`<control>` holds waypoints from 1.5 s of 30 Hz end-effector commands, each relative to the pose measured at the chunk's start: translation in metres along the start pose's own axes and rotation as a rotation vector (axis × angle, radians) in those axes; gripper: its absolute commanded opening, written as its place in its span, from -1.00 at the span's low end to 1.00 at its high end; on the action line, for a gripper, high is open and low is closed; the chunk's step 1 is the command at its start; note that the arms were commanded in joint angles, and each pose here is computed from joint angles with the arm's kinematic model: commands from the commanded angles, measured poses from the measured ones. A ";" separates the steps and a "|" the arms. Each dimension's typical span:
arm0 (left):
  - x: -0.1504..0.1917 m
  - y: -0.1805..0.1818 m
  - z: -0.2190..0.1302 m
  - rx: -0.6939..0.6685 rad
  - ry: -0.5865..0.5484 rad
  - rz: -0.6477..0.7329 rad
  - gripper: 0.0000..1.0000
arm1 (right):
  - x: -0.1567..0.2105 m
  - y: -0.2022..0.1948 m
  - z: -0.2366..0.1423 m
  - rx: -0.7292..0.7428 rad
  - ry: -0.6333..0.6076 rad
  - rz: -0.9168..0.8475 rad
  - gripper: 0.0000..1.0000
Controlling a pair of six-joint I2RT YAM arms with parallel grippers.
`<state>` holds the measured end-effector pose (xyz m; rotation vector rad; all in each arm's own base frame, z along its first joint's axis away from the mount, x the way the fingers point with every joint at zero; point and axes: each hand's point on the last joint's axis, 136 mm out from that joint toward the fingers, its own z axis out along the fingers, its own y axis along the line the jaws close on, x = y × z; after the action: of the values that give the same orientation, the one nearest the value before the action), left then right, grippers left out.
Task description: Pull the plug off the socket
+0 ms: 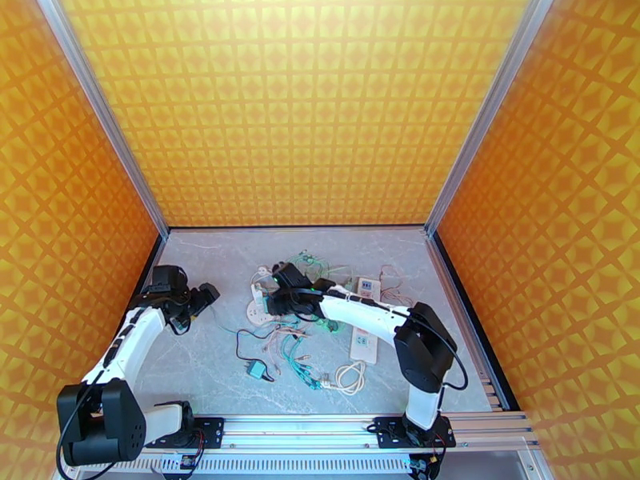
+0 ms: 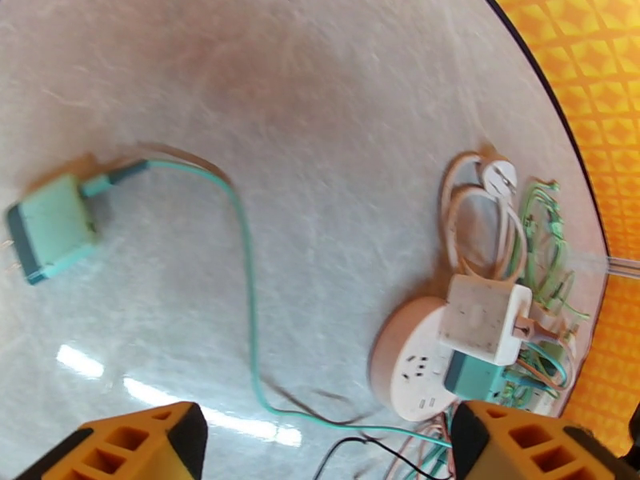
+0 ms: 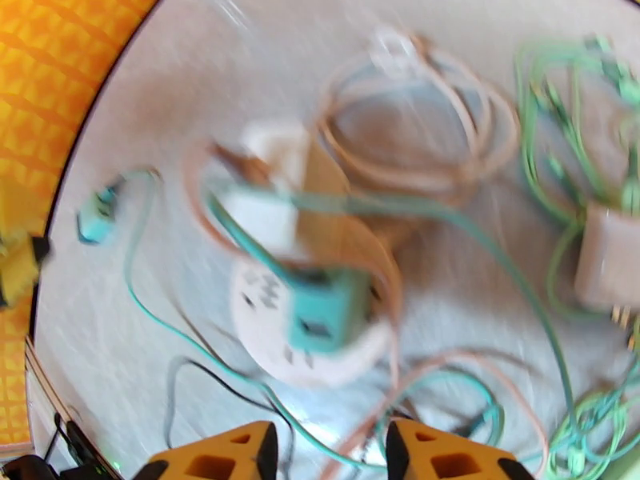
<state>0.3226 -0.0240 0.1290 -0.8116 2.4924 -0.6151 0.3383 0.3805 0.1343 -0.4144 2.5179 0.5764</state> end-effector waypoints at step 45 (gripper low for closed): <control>0.093 -0.055 0.098 0.189 0.329 0.021 0.03 | 0.018 -0.018 0.075 0.240 0.103 -0.072 -0.53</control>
<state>0.3309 -0.1385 0.0595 -0.6723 2.6593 -0.9983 0.3686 0.4107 0.0618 -0.4313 2.5970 0.2833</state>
